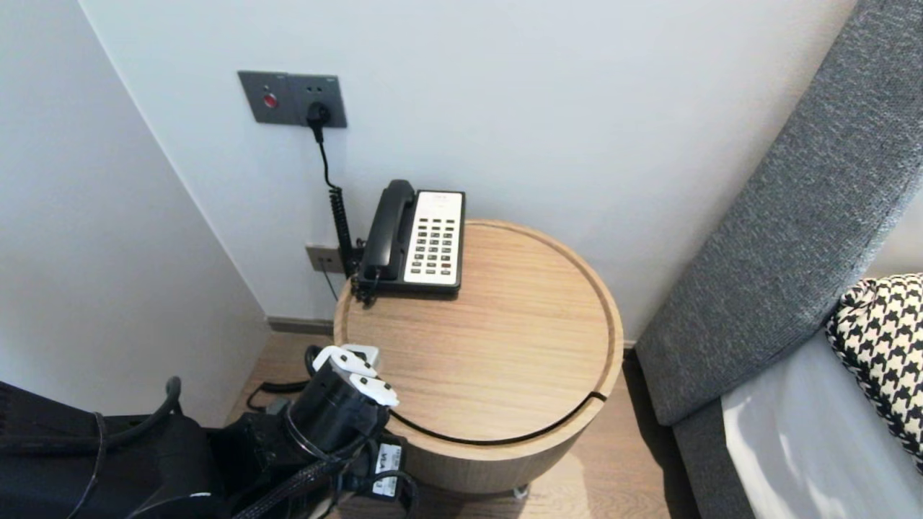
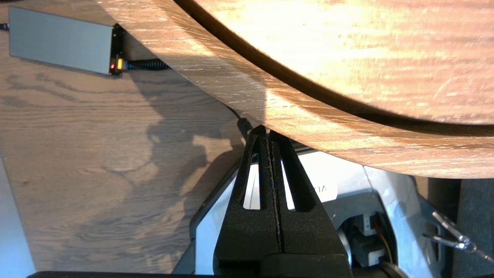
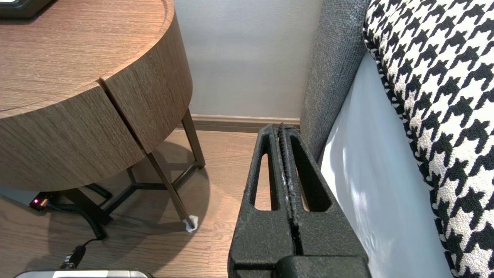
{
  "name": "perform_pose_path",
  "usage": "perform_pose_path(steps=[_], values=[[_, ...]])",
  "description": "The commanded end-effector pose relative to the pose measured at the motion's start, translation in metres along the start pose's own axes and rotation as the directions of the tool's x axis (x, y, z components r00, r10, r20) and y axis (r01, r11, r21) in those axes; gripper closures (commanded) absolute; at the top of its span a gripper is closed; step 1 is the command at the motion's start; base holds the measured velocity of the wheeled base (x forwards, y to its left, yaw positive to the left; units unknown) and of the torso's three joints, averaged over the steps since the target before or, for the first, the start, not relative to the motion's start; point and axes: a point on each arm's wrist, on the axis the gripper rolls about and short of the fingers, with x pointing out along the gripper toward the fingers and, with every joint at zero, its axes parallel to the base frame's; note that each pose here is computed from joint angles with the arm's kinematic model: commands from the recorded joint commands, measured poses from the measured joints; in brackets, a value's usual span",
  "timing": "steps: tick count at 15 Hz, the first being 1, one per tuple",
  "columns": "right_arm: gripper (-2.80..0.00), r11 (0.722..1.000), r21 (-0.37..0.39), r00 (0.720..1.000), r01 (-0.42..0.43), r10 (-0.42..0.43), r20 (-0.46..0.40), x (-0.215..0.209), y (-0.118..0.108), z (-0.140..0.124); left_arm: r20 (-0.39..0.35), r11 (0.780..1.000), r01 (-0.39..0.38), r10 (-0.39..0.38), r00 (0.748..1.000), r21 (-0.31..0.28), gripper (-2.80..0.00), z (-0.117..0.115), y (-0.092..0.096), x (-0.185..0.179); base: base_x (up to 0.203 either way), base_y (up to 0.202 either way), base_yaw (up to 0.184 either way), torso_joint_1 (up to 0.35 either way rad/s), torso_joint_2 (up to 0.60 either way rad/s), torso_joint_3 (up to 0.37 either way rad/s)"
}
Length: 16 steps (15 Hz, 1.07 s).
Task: Close the nightstand drawer
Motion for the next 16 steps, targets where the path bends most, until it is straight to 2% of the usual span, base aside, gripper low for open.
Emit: perform_pose_path(steps=[1,4,7,10,12,15,16], values=[[0.0,1.0,0.0,1.0,0.0,0.0,-0.024,0.002,0.0,-0.007,0.012,1.0,0.002,-0.002,1.0,-0.008,0.0,0.001,0.0,0.0,0.0,0.0,0.0,0.0,0.0,0.0],[0.0,1.0,0.0,1.0,0.0,0.0,-0.026,0.002,0.0,-0.007,0.014,1.0,-0.013,0.013,1.0,-0.009,0.0,-0.001,0.001,-0.001,0.0,0.0,0.0,0.0,0.0,0.0],[0.0,1.0,0.0,1.0,0.0,0.0,-0.026,0.002,0.0,-0.007,-0.014,1.0,-0.013,0.013,1.0,0.013,0.0,-0.01,0.003,-0.003,0.0,0.0,0.0,0.0,0.0,0.0],[0.0,1.0,0.0,1.0,0.0,0.0,-0.026,0.002,0.0,-0.007,-0.076,0.998,-0.029,0.033,0.997,0.052,0.0,-0.032,0.011,-0.006,0.0,0.0,0.0,0.0,0.0,0.0],[0.0,1.0,0.0,1.0,0.0,0.0,-0.024,0.002,0.0,-0.007,-0.125,0.997,-0.05,0.058,0.99,0.066,0.0,-0.05,0.022,-0.011,0.0,0.0,0.0,0.0,0.0,0.0],[0.0,1.0,0.0,1.0,0.0,0.0,-0.026,0.002,0.0,-0.007,-0.15,0.993,-0.12,0.118,0.982,-0.006,0.0,-0.06,0.051,-0.019,0.0,0.0,0.0,0.0,0.0,0.0],[0.0,1.0,0.0,1.0,0.0,0.0,-0.026,0.002,0.0,-0.007,-0.145,0.986,-0.156,0.148,0.978,-0.052,0.0,-0.057,0.064,-0.02,0.0,0.0,0.0,0.0,0.0,0.0]])
